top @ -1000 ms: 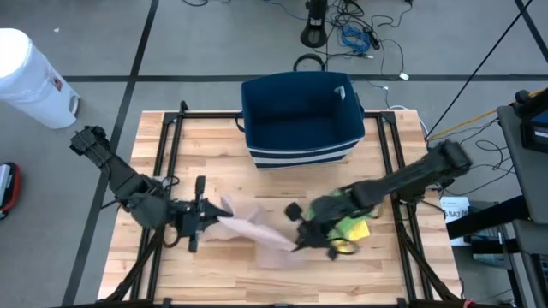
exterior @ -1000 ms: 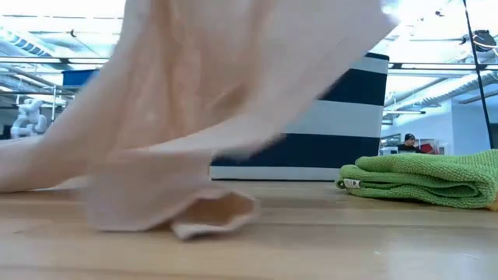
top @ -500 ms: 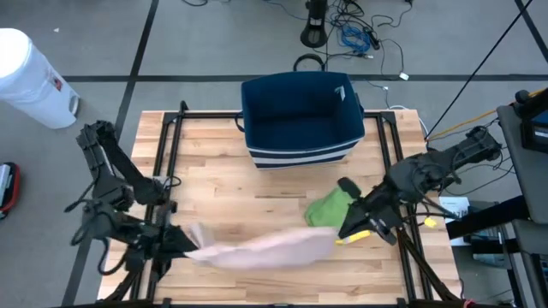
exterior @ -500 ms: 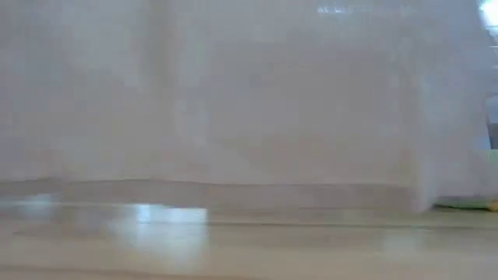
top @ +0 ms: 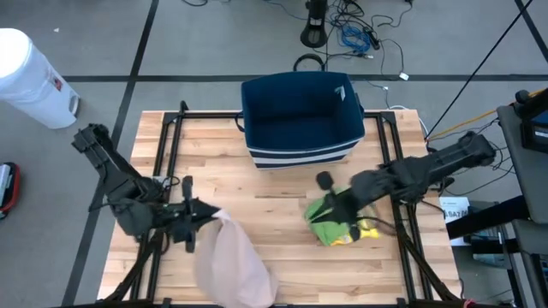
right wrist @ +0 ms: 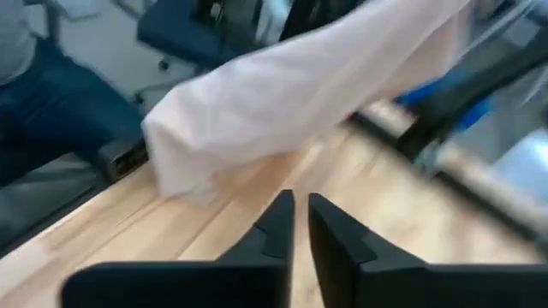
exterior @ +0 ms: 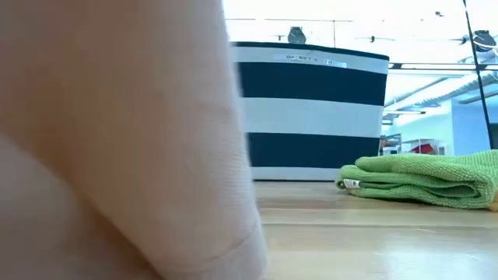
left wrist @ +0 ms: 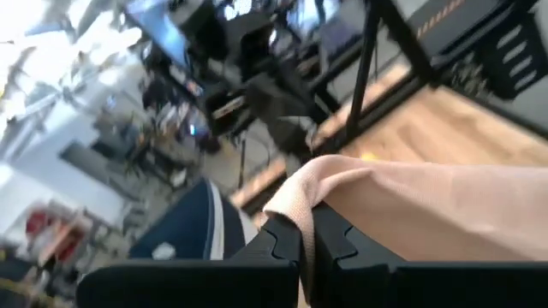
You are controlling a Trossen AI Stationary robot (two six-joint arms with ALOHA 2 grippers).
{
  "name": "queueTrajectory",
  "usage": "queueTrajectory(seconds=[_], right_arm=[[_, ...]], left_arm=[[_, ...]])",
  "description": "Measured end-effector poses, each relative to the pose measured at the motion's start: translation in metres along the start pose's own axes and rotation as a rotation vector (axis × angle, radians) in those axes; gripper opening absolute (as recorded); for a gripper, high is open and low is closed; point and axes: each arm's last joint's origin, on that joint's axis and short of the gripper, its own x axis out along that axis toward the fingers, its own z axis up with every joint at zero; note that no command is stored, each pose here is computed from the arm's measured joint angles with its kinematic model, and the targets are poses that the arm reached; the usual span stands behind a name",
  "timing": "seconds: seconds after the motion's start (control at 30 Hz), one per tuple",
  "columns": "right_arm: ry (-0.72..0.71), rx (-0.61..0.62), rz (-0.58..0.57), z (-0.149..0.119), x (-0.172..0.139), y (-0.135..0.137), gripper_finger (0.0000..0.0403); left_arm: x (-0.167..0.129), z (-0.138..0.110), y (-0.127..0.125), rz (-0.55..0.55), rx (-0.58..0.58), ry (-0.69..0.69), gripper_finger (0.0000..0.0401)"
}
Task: Fold towel
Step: Fold the light brown towel
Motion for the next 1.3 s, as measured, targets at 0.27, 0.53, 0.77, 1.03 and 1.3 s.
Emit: queueTrajectory(seconds=[0.27, 0.53, 0.77, 1.03, 1.3], right_arm=[[0.176, 0.208, 0.149, -0.061, 0.085, -0.005, 0.0139], [0.109, 0.231, 0.166, -0.108, 0.149, -0.022, 0.0204], [-0.074, 0.237, 0.366, -0.134, 0.190, -0.020, 0.0202], [-0.158, 0.221, 0.333, -0.154, 0.214, -0.019, 0.0199], [-0.213, 0.235, 0.302, -0.166, 0.240, -0.027, 0.0199]], left_arm=[[0.011, -0.010, 0.002, -0.115, -0.067, 0.017, 0.0000], [0.008, -0.005, -0.005, -0.343, -0.172, -0.093, 0.0000], [0.005, -0.010, -0.010, -0.416, -0.306, -0.014, 0.0000], [0.004, -0.025, -0.014, -0.438, -0.417, 0.156, 0.0000], [0.007, -0.028, -0.012, -0.420, -0.441, 0.184, 0.0000]])
